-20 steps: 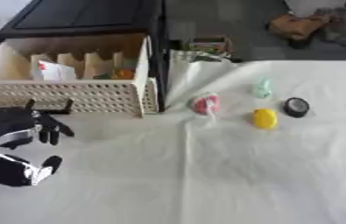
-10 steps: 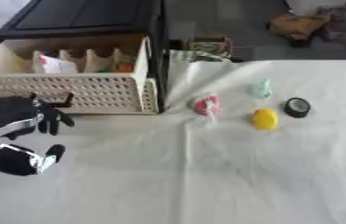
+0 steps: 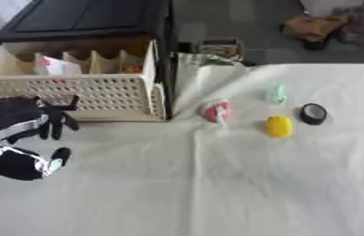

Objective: Pick up objects from table and place into drawer.

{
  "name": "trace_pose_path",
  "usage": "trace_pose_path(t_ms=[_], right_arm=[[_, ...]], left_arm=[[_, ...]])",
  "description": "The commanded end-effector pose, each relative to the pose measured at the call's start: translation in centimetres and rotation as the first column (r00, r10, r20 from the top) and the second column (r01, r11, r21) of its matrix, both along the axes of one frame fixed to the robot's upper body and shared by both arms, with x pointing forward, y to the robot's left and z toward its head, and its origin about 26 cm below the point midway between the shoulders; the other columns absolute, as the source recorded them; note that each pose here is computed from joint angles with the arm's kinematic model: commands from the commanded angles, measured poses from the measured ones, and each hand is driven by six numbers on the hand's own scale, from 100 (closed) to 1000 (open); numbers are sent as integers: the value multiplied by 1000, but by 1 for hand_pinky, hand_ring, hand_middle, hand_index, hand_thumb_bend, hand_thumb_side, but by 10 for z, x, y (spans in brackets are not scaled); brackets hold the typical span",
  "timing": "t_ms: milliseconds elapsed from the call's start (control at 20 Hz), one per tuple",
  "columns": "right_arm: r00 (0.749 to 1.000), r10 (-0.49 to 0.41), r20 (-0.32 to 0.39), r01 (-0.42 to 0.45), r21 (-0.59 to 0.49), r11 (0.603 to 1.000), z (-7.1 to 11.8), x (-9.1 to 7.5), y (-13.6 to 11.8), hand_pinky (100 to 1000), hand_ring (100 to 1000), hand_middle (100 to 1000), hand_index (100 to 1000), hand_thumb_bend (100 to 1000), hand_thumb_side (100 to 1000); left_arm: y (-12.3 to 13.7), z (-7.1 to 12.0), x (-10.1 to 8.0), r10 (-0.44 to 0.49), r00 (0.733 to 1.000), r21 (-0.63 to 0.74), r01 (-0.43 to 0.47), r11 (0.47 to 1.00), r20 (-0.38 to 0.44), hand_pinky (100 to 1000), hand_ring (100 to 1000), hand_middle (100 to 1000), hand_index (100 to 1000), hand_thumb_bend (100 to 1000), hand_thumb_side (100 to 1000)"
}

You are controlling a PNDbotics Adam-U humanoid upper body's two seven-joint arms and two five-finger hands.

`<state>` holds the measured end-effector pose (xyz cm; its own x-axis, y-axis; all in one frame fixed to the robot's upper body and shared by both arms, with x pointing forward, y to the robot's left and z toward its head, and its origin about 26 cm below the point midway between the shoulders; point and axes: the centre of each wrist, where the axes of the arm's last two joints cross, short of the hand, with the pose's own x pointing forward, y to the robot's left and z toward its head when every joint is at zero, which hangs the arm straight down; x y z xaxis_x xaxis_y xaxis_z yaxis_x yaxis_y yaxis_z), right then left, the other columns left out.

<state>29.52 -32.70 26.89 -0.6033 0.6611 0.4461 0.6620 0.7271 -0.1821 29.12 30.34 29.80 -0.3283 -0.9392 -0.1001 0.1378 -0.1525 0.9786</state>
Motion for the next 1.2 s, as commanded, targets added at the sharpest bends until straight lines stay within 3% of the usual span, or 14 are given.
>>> trace_pose_path(t_ms=[50, 1200], right_arm=[[1000, -1, 28, 1, -9, 1000, 8, -4, -2, 702, 660, 462, 730, 390, 1000], [999, 0, 34, -1, 4, 1000, 9, -4, -2, 703, 659, 459, 723, 427, 990]], left_arm=[[0, 12, -2, 18, 999, 1, -18, 1000, 32, 294, 606, 572, 855, 105, 408], [0, 19, 11, 35, 996, -40, -32, 999, 82, 276, 587, 561, 867, 105, 408]])
